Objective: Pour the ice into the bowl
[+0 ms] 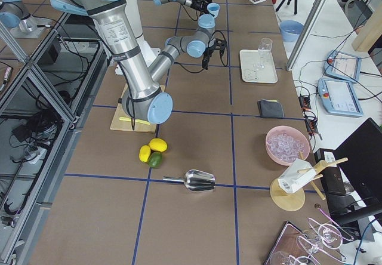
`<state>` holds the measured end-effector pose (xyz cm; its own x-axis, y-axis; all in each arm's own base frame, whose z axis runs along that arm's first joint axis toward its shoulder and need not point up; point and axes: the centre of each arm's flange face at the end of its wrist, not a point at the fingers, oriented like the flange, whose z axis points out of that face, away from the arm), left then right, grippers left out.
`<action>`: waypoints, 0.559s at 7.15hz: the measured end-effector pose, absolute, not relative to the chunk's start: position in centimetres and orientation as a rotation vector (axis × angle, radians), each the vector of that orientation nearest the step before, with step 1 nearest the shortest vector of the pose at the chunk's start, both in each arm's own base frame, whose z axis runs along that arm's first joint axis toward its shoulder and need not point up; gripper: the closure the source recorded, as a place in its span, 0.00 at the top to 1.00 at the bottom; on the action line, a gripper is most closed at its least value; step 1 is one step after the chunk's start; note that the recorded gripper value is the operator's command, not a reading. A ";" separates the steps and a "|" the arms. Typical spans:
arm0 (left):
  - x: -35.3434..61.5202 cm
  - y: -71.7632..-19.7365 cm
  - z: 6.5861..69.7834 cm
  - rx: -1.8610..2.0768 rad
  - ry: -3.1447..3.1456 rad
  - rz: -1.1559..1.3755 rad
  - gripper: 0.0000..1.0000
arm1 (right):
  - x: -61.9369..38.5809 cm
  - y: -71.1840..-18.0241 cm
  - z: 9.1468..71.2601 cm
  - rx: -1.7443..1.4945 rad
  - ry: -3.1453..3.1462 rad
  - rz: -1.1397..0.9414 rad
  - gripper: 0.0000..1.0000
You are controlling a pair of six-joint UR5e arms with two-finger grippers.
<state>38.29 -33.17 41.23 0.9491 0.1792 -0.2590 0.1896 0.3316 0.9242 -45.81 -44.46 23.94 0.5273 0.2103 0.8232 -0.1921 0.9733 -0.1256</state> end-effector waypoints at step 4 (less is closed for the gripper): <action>45.5 -30.3 35.2 1.170 0.216 0.188 0.00 | -45.9 -44.5 24.1 -0.018 -0.982 0.240 1.00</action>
<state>45.49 -30.28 35.23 0.9637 0.2576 -0.0701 -0.0340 0.3788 0.9248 -45.89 -44.52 24.12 0.5307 0.2096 0.8212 -0.1933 0.9733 -0.1235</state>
